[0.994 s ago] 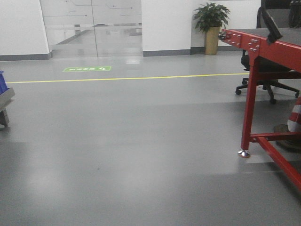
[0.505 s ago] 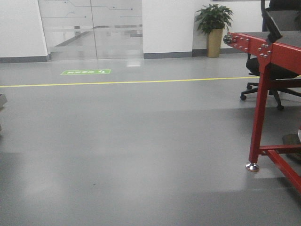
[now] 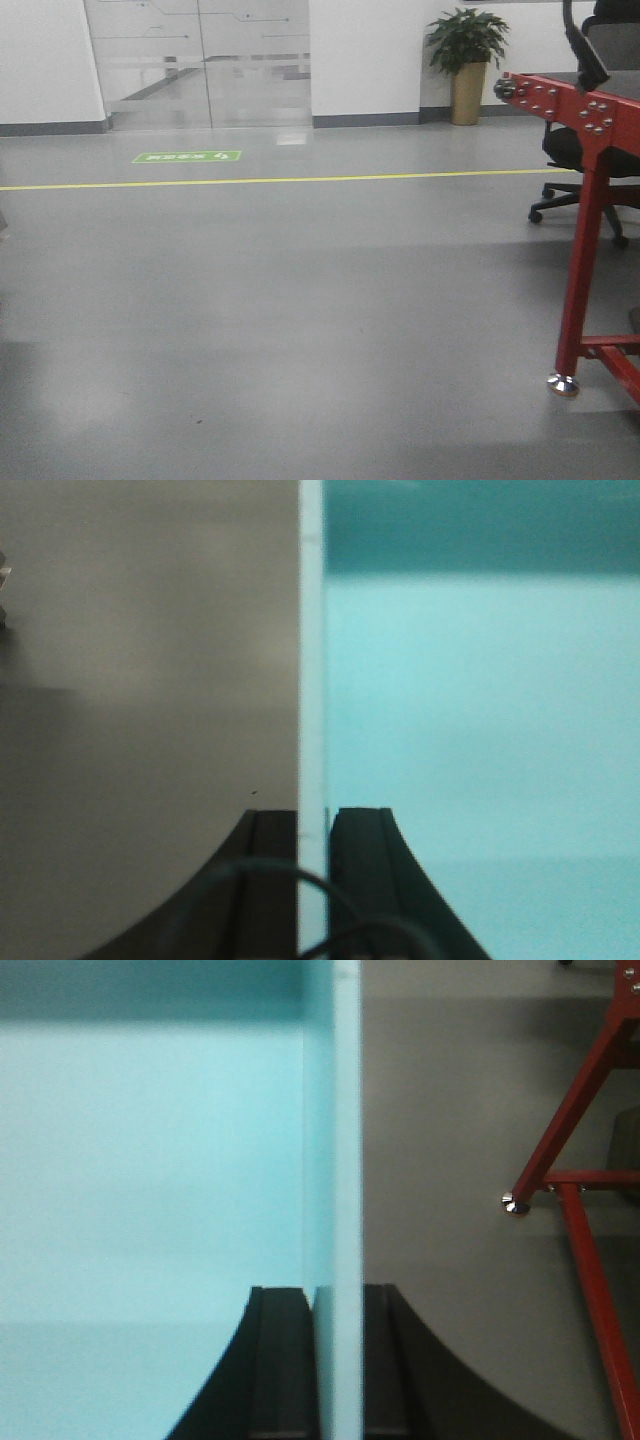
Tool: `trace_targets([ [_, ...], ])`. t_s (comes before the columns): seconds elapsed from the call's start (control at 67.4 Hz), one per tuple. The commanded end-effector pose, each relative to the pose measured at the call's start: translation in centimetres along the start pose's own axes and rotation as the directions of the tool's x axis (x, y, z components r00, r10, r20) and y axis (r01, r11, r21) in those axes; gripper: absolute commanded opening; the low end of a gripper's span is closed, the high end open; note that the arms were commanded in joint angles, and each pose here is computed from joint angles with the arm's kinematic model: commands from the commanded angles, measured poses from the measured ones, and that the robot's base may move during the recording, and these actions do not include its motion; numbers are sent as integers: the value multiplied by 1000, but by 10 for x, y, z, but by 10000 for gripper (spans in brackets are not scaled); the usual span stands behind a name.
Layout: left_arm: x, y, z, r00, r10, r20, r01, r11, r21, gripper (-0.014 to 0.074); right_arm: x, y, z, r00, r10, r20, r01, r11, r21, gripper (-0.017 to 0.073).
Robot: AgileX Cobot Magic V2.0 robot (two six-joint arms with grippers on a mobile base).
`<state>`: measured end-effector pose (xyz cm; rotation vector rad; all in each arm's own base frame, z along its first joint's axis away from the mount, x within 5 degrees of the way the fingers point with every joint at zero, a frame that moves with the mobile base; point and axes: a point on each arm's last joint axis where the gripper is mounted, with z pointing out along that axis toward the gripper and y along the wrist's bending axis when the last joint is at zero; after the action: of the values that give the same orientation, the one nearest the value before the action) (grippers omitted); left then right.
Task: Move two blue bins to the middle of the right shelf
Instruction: 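Drive the base away from the rack while both grippers hold the light blue bin, then drive up to the rack with the red bag bin, holding the bin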
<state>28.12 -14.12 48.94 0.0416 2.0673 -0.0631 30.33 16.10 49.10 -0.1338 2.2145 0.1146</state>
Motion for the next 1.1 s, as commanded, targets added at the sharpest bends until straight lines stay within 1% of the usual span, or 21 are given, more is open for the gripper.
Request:
trace_targets([
  [0.0, -13, 4, -14, 995, -4, 102, 2, 1000, 17, -111, -13, -6, -15, 992, -8, 125, 7, 1000, 8, -167],
  [1.083, -13, 4, -14, 995, -4, 102, 2, 1000, 17, -111, -13, -6, -15, 992, -8, 125, 7, 1000, 8, -167],
])
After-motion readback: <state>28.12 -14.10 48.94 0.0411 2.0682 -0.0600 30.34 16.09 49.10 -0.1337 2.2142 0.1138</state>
